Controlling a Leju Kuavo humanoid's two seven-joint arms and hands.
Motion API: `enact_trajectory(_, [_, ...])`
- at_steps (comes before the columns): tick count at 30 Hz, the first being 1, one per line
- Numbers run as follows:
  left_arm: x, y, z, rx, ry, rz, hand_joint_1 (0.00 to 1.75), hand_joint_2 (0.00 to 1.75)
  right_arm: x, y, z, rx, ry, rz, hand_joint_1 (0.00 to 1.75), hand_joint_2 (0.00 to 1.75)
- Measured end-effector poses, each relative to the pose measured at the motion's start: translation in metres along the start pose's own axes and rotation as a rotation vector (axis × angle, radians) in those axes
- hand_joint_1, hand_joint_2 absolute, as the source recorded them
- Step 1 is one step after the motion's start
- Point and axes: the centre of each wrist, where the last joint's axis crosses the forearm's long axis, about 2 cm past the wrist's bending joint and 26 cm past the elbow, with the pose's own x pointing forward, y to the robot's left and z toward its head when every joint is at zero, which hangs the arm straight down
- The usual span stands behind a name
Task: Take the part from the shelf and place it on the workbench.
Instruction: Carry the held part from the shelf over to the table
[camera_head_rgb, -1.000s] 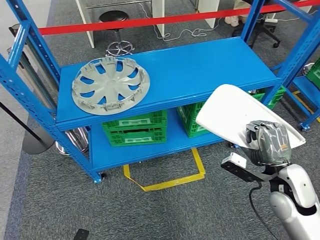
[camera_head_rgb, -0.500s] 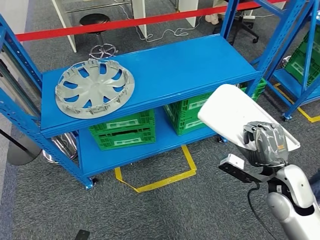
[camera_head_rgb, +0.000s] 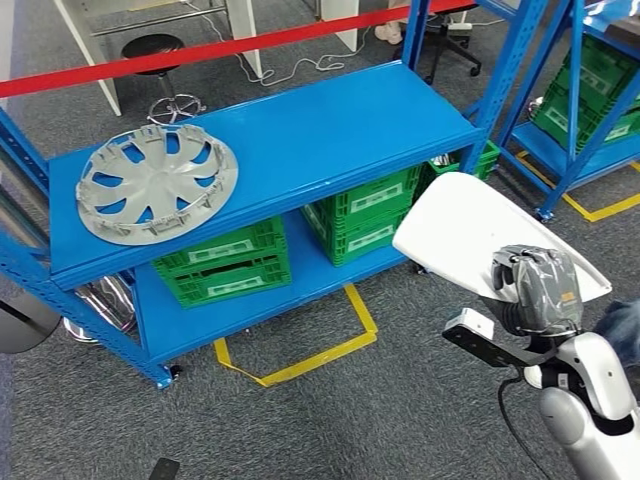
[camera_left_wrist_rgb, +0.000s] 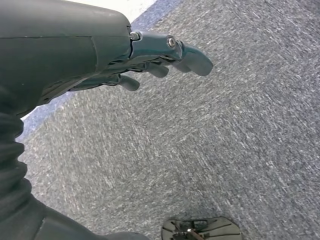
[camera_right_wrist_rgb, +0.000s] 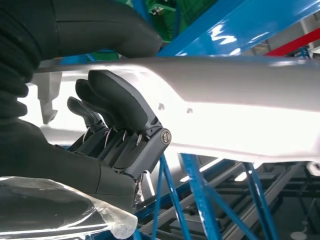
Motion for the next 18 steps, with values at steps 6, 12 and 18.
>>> enact_trajectory(6, [-0.001,-0.0005,0.0007,-0.001,0.002,-0.001,0.0,1.75,0.0001,0.0003,0.0003,0.005,-0.001,-0.002,1.75,1.75])
enact_trajectory(12, [-0.0018,0.0009,0.0003,0.001,0.003,-0.003,0.0,1.75,0.0009,0.0012,0.0008,0.01,-0.003,-0.004,1.75,1.75])
enact_trajectory(18, [-0.002,0.0021,-0.0001,0.003,0.003,-0.005,0.0,1.75,0.0009,0.0012,0.0006,0.01,-0.004,-0.004,1.75,1.75])
